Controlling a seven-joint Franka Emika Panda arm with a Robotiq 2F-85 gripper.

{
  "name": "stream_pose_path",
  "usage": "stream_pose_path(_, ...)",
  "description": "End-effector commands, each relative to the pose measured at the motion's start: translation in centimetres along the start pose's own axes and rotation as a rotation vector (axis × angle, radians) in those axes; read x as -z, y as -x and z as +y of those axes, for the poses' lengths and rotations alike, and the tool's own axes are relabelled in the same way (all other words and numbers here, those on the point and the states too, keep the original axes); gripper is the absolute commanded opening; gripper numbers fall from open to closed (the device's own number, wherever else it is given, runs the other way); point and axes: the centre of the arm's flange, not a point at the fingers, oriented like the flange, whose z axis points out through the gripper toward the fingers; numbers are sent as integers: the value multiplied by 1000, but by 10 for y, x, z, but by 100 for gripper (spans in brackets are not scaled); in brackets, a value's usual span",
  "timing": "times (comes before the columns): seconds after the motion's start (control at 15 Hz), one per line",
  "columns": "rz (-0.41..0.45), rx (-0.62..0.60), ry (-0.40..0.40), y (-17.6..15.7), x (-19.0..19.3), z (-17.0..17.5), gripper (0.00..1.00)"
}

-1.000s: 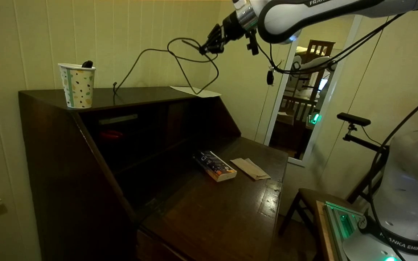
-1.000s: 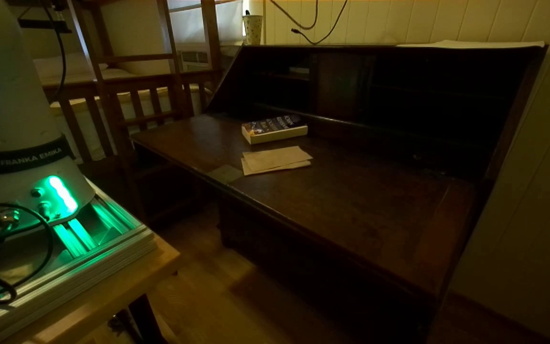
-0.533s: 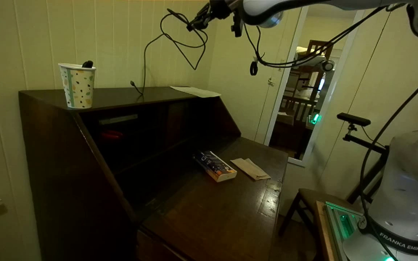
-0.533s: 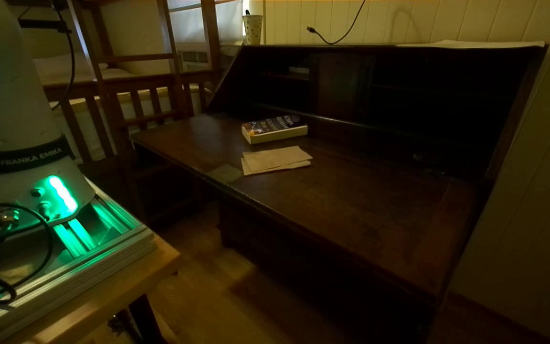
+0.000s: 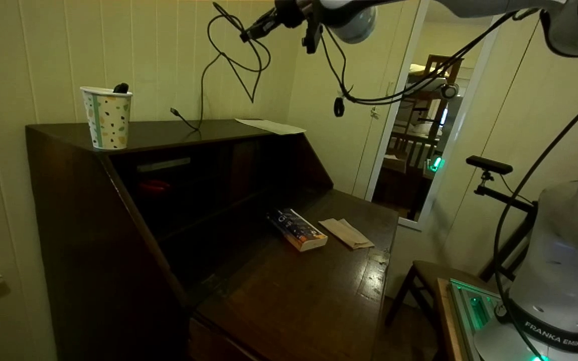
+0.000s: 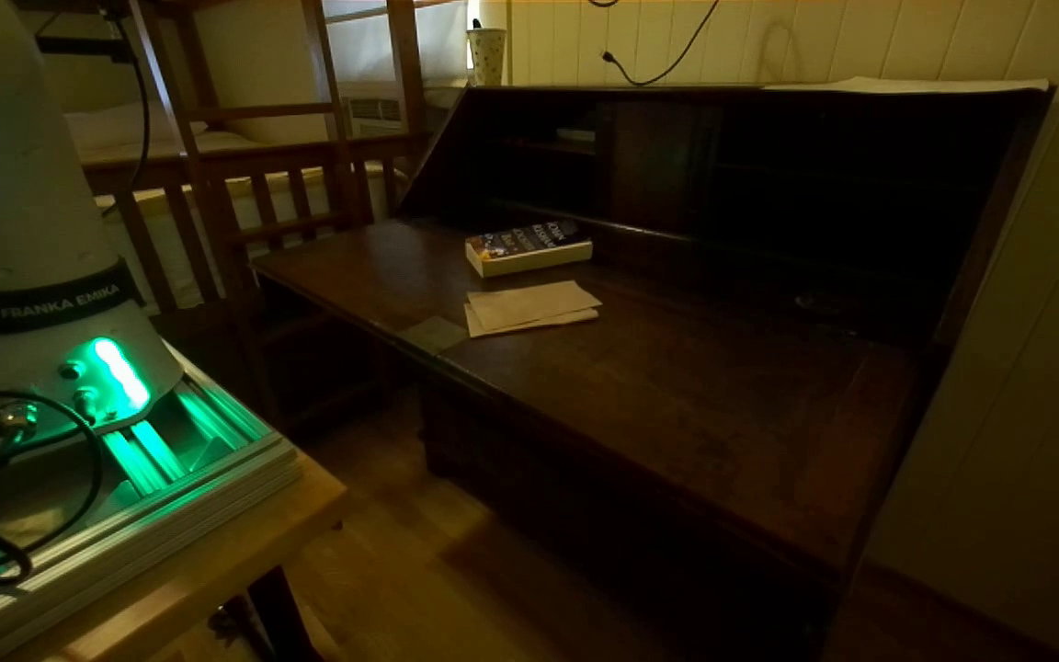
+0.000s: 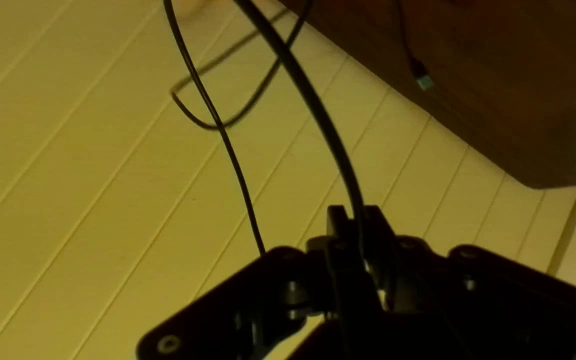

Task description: Put the black cable on the top part of the desk

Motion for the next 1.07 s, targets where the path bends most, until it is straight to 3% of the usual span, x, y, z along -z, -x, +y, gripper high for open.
stream_pose_path(0.0,140,-83,-124,-39,-44,2,3)
stream_pose_path(0.13,226,-106,-200,-58,-60,-7,3)
stream_pose_path(0.27,185,-55,-174,-66,-70,-10,3)
stream_pose_path(0.33,183,-86,-177,-55,-47,-35,11)
stream_pose_path(0.53,178,-81,-169,-50,-62,-23,11)
stream_pose_path(0.6,178,-81,-167,-49,-63,-21,3)
stream_pose_path(0.73,193,-164,-182,-54,-88,-18,3)
stream_pose_path(1.0,172,-219,-189,-59,-133,-12,3)
